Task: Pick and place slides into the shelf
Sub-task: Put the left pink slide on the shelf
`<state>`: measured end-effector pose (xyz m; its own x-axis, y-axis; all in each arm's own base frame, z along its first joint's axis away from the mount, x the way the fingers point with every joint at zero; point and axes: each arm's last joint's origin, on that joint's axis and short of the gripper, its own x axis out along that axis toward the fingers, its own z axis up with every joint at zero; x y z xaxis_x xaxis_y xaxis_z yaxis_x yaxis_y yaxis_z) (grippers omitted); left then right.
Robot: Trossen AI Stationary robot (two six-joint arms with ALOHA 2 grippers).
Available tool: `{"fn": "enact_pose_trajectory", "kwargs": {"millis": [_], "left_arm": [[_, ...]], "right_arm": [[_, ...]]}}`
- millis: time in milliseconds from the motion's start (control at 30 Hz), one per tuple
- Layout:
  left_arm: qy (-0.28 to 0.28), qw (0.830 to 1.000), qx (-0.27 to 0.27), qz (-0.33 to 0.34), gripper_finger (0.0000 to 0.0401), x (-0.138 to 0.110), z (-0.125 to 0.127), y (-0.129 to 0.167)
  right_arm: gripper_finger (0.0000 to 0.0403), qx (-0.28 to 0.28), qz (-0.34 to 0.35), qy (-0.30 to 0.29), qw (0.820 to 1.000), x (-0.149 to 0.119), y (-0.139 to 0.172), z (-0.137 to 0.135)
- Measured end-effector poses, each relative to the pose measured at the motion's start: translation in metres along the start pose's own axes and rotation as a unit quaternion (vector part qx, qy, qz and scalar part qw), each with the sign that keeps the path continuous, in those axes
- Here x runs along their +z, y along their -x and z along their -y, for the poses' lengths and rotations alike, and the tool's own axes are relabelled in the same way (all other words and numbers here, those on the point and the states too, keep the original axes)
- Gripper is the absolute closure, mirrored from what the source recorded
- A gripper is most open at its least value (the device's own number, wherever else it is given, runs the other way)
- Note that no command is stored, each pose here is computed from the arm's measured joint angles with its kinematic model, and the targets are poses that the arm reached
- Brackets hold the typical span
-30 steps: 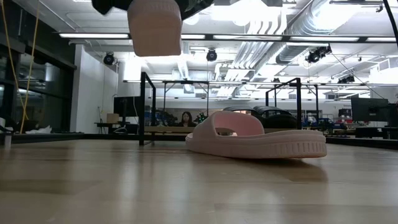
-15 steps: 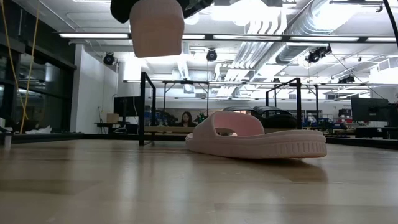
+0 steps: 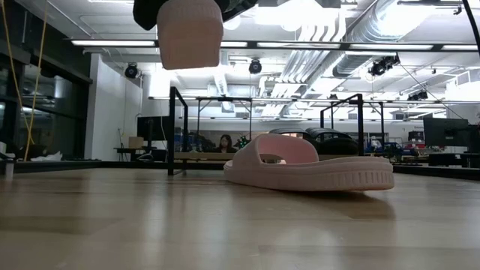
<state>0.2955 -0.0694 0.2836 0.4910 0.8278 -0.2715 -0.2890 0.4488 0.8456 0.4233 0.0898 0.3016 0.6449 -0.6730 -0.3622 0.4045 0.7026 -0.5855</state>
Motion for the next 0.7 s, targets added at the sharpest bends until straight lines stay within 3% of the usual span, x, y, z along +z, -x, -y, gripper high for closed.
{"fn": "enact_pose_trajectory", "kwargs": {"millis": [433, 700], "left_arm": [[0.005, 1.000, -0.015, 0.002, 0.0392, -0.0001, 0.0006, 0.0000], [0.008, 1.000, -0.014, 0.002, 0.0395, -0.0001, 0.0006, 0.0001]], "right_arm": [[0.0403, -0.001, -0.001, 0.002, 1.000, -0.0004, 0.0005, -0.0007], [0.0403, -0.003, 0.000, 0.004, 1.000, -0.0003, 0.0016, -0.0015]]}}
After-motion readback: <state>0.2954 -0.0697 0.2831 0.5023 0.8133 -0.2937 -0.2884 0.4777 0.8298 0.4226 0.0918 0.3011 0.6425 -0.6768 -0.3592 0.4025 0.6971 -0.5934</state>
